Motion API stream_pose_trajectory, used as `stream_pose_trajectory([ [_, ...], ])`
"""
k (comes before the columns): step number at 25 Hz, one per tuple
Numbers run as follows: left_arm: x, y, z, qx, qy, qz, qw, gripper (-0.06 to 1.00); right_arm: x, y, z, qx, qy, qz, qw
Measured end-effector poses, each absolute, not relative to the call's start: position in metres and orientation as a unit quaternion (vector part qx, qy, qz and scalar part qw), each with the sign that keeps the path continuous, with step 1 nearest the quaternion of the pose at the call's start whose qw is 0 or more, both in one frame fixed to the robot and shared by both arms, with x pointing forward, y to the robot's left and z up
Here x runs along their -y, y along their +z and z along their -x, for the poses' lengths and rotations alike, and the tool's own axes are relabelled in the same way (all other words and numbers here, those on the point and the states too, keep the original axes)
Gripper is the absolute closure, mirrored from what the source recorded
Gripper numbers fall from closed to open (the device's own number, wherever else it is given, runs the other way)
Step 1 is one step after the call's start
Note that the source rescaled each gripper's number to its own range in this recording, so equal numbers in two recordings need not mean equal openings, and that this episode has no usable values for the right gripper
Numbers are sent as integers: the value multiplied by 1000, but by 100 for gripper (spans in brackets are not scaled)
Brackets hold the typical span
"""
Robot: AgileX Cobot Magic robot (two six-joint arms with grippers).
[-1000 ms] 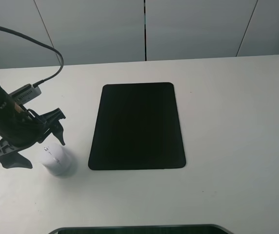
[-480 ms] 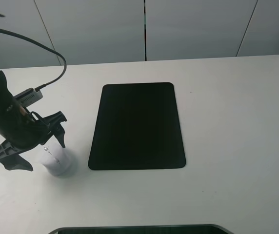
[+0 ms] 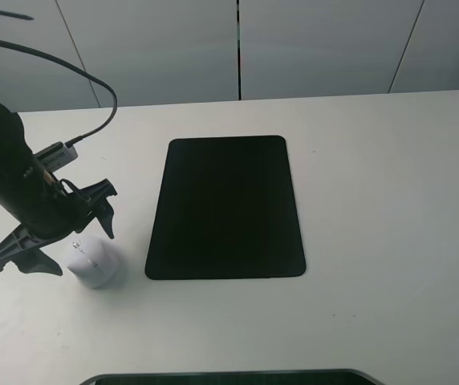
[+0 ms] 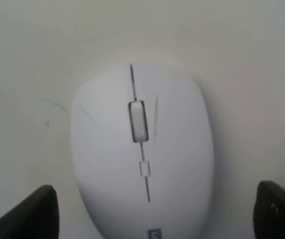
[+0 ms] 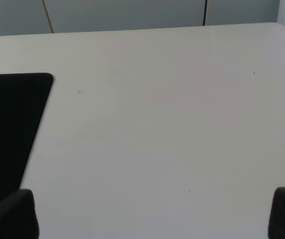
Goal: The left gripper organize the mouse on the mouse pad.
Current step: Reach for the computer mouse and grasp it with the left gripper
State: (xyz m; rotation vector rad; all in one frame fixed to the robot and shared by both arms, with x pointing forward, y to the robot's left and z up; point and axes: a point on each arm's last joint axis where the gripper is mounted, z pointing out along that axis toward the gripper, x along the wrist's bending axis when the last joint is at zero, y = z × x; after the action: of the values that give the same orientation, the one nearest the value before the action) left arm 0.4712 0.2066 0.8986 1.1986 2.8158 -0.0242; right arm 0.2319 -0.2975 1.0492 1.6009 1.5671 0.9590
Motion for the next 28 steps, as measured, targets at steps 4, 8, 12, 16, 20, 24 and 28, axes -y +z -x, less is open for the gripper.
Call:
stream_pose_trajectory([
  [4,-207,899,-471,-919,-8,-391,41,-6,297,1049,-232,-604,369,-617,345],
  [8,-207,899,-471,-919,-8,-391,37,-6,297,1049,-232,-604,369,-617,345],
  [12,-207,898,-471,-919,-8,-391,37,-6,297,1049,-232,-604,369,-617,345],
  [16,-205,893,-470,-918,-8,-395,28,-6,297,1049,-232,-604,369,-617,345],
  [20,-202,890,-472,-918,-10,-396,22,-6,297,1049,-232,-604,369,-617,345],
  [24,-201,887,-475,-918,-10,-396,12,-6,297,1049,-232,-604,369,-617,345],
  [28,-201,884,-474,-918,-11,-397,-1,-6,297,1049,-232,-604,369,-617,345],
])
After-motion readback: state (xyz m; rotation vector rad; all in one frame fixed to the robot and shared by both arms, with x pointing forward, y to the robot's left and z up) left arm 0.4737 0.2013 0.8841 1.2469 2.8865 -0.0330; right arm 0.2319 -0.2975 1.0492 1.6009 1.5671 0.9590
